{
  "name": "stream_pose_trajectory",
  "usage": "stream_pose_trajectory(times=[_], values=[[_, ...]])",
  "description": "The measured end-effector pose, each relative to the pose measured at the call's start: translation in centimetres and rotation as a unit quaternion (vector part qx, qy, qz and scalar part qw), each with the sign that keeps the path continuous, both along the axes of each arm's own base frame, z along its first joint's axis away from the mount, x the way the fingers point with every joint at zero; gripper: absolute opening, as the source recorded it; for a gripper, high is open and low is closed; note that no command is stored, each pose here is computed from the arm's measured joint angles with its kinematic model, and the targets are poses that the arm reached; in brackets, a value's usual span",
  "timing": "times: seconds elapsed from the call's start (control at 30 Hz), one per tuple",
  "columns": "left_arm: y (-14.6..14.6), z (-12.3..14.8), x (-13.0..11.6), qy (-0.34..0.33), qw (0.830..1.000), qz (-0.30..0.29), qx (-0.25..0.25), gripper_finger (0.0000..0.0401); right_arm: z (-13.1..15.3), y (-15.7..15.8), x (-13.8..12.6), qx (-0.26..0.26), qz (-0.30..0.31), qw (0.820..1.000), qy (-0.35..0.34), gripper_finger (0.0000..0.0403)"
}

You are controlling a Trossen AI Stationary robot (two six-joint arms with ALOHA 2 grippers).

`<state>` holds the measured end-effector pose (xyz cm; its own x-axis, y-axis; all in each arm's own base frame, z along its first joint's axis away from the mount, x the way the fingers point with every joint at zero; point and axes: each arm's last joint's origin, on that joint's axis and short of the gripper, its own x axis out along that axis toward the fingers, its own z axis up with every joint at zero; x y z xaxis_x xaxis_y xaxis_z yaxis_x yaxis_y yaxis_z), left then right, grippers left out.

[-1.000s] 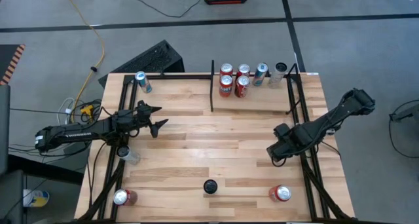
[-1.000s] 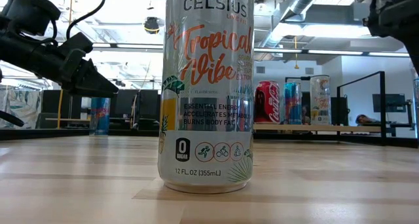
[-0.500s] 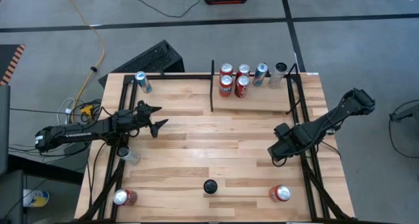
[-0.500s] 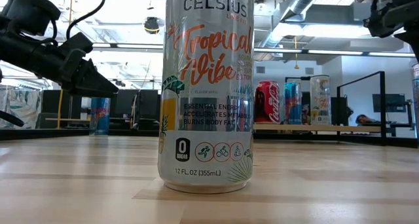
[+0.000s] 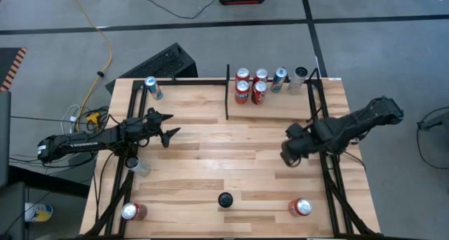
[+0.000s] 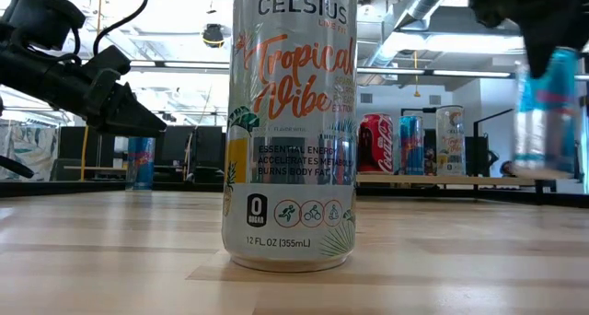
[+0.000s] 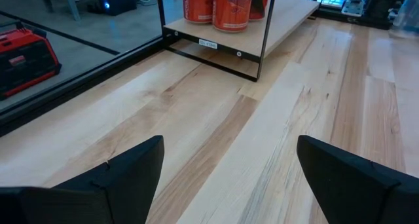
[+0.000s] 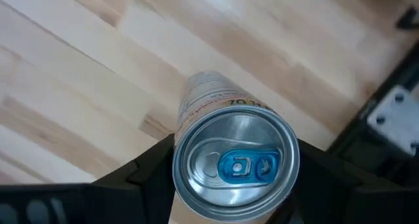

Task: Place canned beverage on shelf
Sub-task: Put the bottom blue soda can on the shelf aligned with the other blue soda can

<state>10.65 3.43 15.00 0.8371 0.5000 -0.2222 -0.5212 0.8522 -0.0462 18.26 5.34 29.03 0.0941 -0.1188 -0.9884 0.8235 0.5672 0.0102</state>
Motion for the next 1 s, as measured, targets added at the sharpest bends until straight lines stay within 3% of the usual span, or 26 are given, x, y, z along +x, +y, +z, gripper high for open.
stream_pose_trajectory(times=[0.43, 0.7, 1.0], values=[[0.0, 0.0, 0.0, 0.000, 1.000, 0.000, 0.000, 0.0334, 3.5, -9.4, 2.7, -0.074, 0.081, 0.993, -0.033, 0.0265], [0.0, 0.0, 0.0, 0.000, 1.000, 0.000, 0.000, 0.0334, 3.1, -16.0, 4.5, -0.084, 0.117, 0.989, 0.029, 0.0265], [0.0, 0.0, 0.0, 0.000, 1.000, 0.000, 0.000, 0.0334, 2.0, -20.2, 6.6, -0.073, 0.154, 0.983, 0.069, 0.0265]])
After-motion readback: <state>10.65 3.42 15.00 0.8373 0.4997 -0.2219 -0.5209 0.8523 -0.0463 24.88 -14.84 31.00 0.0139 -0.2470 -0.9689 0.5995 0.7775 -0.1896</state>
